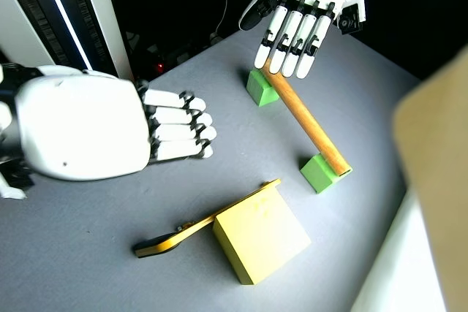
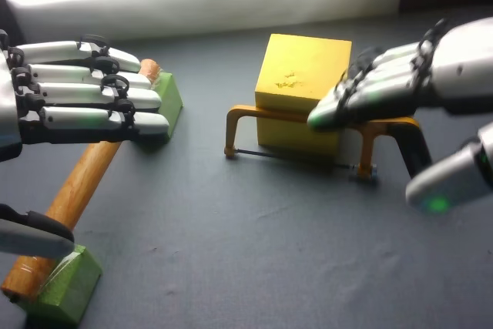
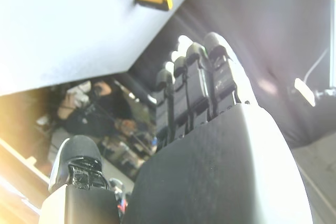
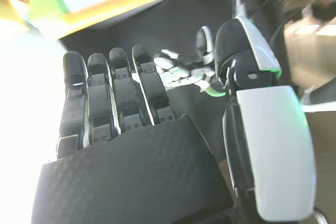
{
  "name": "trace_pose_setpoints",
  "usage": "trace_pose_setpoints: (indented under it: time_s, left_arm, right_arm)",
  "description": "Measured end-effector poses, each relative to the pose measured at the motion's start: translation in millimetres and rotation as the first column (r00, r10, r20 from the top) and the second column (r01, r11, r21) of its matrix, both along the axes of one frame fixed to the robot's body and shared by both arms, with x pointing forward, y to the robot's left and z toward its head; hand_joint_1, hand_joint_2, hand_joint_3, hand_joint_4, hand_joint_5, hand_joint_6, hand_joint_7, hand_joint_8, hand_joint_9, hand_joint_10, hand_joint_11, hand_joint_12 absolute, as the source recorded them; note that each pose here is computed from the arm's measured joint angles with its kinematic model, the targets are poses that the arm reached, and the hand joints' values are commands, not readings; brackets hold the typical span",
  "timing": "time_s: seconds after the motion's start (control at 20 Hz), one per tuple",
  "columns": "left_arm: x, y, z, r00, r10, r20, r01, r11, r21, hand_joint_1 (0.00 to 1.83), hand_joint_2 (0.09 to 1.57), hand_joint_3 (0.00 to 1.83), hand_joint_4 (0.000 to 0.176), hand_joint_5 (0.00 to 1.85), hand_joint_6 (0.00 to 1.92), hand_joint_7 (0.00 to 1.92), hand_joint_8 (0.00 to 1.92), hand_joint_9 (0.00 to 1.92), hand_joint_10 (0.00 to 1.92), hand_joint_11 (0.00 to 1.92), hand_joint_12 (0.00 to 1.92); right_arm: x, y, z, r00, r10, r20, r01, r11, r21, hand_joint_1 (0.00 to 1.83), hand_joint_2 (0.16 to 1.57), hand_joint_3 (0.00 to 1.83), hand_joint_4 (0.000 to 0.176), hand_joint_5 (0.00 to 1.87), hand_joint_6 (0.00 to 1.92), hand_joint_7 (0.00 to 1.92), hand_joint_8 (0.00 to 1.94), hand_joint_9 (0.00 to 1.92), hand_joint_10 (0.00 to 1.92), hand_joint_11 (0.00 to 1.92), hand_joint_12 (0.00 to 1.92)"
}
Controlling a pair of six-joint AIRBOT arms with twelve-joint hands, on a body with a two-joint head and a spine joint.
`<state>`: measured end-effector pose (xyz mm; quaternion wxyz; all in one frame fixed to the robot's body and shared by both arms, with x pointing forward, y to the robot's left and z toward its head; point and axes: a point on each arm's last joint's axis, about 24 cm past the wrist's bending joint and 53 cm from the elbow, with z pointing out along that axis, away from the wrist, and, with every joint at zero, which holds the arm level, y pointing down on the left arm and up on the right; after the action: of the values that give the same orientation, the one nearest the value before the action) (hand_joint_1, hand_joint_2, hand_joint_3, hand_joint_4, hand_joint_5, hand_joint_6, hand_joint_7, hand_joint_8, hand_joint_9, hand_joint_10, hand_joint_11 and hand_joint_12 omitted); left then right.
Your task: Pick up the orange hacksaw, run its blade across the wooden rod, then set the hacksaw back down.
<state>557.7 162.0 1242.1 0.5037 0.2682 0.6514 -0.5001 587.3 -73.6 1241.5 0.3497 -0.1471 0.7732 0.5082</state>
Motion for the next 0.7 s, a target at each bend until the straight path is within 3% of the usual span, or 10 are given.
trace_pose_setpoints:
  time_s: [0.1, 0.15, 0.2, 0.25, 0.3, 0.4, 0.5, 0.55, 0.65, 0.7]
  left_arm:
    - [-1.3, -1.0, -2.1, 0.9999, 0.011, -0.009, -0.011, 0.9999, 0.01, 0.22, 1.16, 0.0, 0.013, 0.23, 0.0, 0.21, 0.0, 0.19, 0.0, 0.0, 0.4]
    - [-1.4, -0.4, -2.9, 0.9998, 0.017, -0.011, -0.016, 0.9997, 0.016, 0.21, 1.16, 0.0, 0.013, 0.23, 0.0, 0.21, 0.0, 0.19, 0.0, 0.0, 0.41]
    - [-0.6, 0.9, -5.8, 0.9997, 0.023, -0.011, -0.023, 0.9992, 0.033, 0.2, 1.16, 0.0, 0.016, 0.22, 0.0, 0.2, 0.0, 0.18, 0.0, 0.0, 0.39]
    - [0.2, 2.3, -8.8, 0.9995, 0.029, -0.01, -0.028, 0.9984, 0.05, 0.24, 1.16, 0.0, 0.01, 0.23, 0.0, 0.21, 0.0, 0.19, 0.0, 0.0, 0.36]
    - [1.0, 3.5, -12.4, 0.9995, 0.032, -0.005, -0.032, 0.9969, 0.072, 0.22, 1.16, 0.0, 0.011, 0.24, 0.0, 0.21, 0.0, 0.19, 0.0, 0.0, 0.37]
    - [7.3, 5.8, -15.9, 0.9982, 0.06, -0.007, -0.059, 0.994, 0.092, 0.22, 1.16, 0.0, 0.012, 0.26, 0.01, 0.23, 0.0, 0.2, 0.0, 0.0, 0.4]
    - [11.7, 10.8, -16.9, 0.9954, 0.095, -0.01, -0.094, 0.9892, 0.113, 0.22, 1.16, 0.0, 0.014, 0.26, 0.0, 0.24, 0.0, 0.22, 0.01, 0.0, 0.43]
    - [12.3, 13.8, -17.3, 0.9943, 0.106, -0.011, -0.104, 0.9865, 0.127, 0.22, 1.16, 0.0, 0.016, 0.25, 0.0, 0.23, 0.0, 0.21, 0.0, 0.0, 0.43]
    - [8.1, 19.7, -18.8, 0.9933, 0.115, -0.009, -0.113, 0.9811, 0.157, 0.23, 1.17, 0.0, 0.013, 0.25, 0.0, 0.23, 0.0, 0.2, 0.0, 0.0, 0.41]
    - [6.5, 21.9, -20.2, 0.9924, 0.122, -0.01, -0.119, 0.9776, 0.174, 0.23, 1.17, 0.0, 0.011, 0.25, 0.0, 0.23, 0.0, 0.2, 0.0, 0.0, 0.41]
  right_arm:
    - [17.0, -16.9, 1.8, 0.995, -0.096, -0.037, 0.098, 0.995, 0.028, 0.24, 1.18, 0.0, 0.0, 0.09, 0.0, 0.09, 0.0, 0.11, 0.0, 0.0, 0.5]
    - [21.6, -22.3, 2.3, 0.992, -0.116, -0.046, 0.118, 0.992, 0.034, 0.24, 1.18, 0.0, 0.0, 0.1, 0.0, 0.1, 0.0, 0.11, 0.01, 0.0, 0.5]
    - [27.0, -31.6, -0.9, 0.984, -0.15, -0.099, 0.157, 0.986, 0.063, 0.18, 1.21, 0.01, 0.0, 0.05, 0.0, 0.05, 0.0, 0.07, 0.0, 0.0, 0.36]
    - [29.7, -39.2, -2.9, 0.973, -0.175, -0.148, 0.19, 0.977, 0.093, 0.22, 1.21, 0.0, 0.0, 0.07, 0.01, 0.07, 0.01, 0.09, 0.01, 0.0, 0.41]
    - [31.0, -49.5, -6.7, 0.955, -0.202, -0.217, 0.235, 0.962, 0.139, 0.25, 1.21, 0.0, 0.0, 0.08, 0.01, 0.09, 0.01, 0.1, 0.01, 0.0, 0.45]
    - [34.0, -67.5, -19.8, 0.893, -0.246, -0.378, 0.337, 0.921, 0.196, 0.37, 1.18, 0.0, 0.0, 0.08, 0.01, 0.08, 0.0, 0.1, 0.01, 0.0, 0.45]
    - [37.9, -79.1, -29.8, 0.864, -0.274, -0.422, 0.379, 0.906, 0.188, 0.5, 1.16, 0.0, 0.0, 0.09, 0.01, 0.08, 0.0, 0.1, 0.0, 0.0, 0.48]
    - [39.6, -83.3, -32.1, 0.858, -0.281, -0.429, 0.388, 0.903, 0.185, 0.49, 1.16, 0.0, 0.0, 0.08, 0.0, 0.07, 0.0, 0.09, 0.0, 0.0, 0.46]
    - [45.5, -96.2, -39.0, 0.846, -0.298, -0.443, 0.406, 0.898, 0.172, 0.65, 1.15, 0.0, 0.0, 0.08, 0.0, 0.06, 0.0, 0.07, 0.0, 0.0, 0.4]
    - [50.2, -106.6, -42.7, 0.822, -0.311, -0.477, 0.437, 0.882, 0.179, 0.66, 1.17, 0.0, 0.0, 0.06, 0.0, 0.06, 0.0, 0.08, 0.01, 0.0, 0.45]
